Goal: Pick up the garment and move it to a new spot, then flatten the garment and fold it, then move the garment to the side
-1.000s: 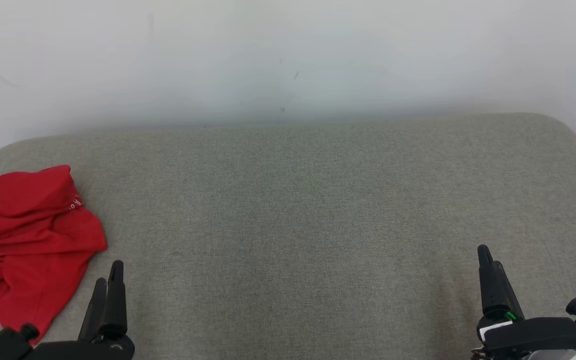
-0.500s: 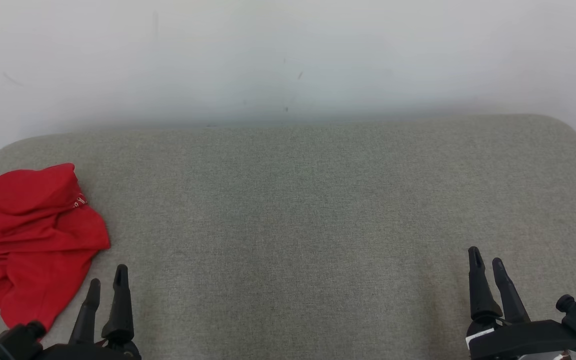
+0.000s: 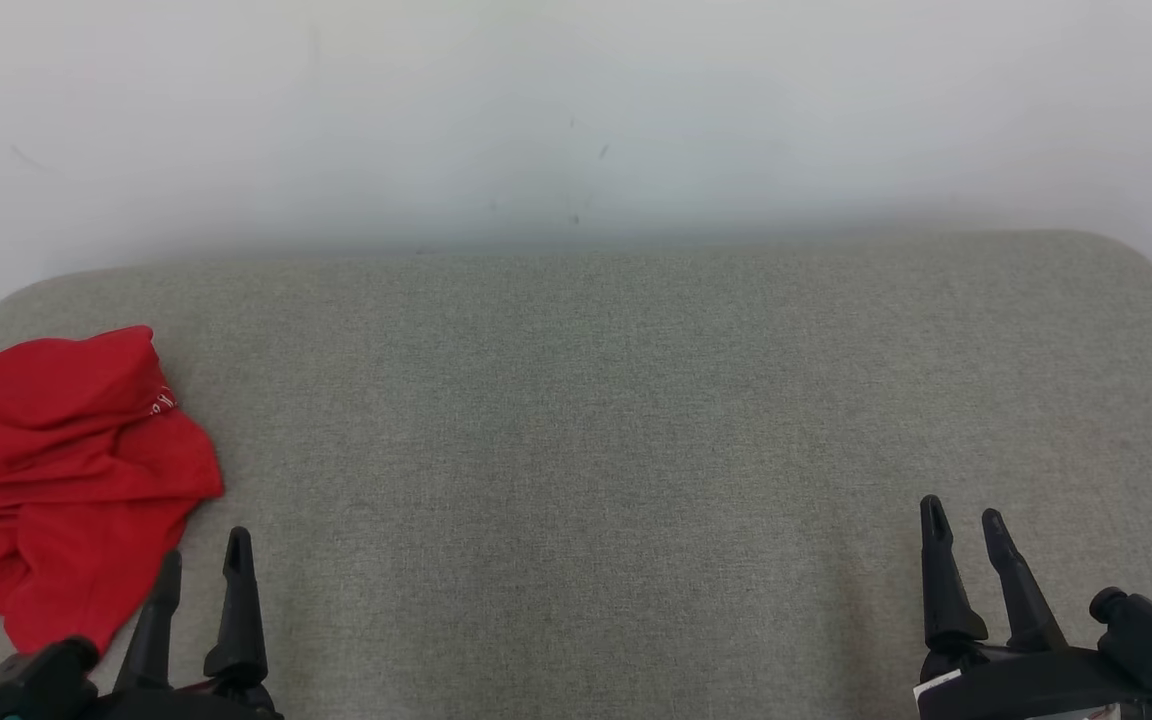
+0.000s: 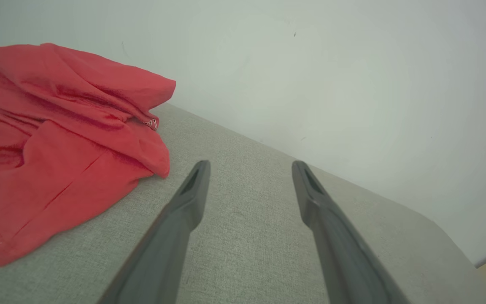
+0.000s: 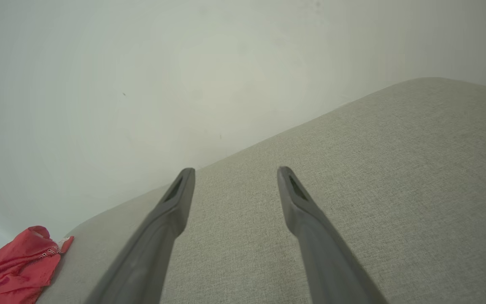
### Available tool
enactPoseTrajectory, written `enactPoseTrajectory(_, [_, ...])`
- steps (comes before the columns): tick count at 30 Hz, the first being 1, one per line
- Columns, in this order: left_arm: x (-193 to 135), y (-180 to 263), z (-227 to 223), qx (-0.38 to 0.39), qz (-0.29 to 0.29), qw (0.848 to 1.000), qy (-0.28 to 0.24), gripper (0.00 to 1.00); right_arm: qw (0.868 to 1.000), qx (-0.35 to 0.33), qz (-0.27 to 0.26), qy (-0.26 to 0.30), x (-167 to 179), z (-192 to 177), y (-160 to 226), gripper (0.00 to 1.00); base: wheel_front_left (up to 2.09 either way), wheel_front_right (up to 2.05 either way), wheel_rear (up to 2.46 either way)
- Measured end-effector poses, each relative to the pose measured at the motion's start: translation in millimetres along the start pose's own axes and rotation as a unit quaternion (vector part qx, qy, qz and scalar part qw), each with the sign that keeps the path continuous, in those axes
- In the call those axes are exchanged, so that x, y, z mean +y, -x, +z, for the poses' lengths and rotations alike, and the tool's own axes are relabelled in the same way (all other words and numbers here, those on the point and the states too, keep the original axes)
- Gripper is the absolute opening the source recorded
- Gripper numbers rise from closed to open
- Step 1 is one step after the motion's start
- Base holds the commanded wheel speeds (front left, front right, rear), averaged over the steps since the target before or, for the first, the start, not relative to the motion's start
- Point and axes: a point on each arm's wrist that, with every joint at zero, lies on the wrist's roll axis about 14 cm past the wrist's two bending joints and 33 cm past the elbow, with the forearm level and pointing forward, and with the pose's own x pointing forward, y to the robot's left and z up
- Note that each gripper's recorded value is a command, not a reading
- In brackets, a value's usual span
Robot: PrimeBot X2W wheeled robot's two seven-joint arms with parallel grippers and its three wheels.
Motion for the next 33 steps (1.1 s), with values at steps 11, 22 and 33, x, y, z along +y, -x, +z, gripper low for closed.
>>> enactPoseTrajectory(11, [-1.6,0.9,8.5,-0.018,-0.008,0.998,-0.056,1.0,0.998,-0.003,0.015,0.061,6.6,-1.0,0.5,1.0,0.0,0.0,0.0])
enactPoseTrajectory(22, [-0.9,4.5,14.1,-0.032,-0.016,0.993,-0.108,1.0,0.993,-0.007,0.029,0.114,12.4,-1.4,1.2,1.0,0.0,0.0,0.0])
enactPoseTrajectory(33, [-2.0,6.6,20.5,-0.046,-0.026,0.989,-0.139,1.0,0.989,-0.016,0.034,0.142,13.3,0.9,1.9,1.0,0.0,0.0,0.0])
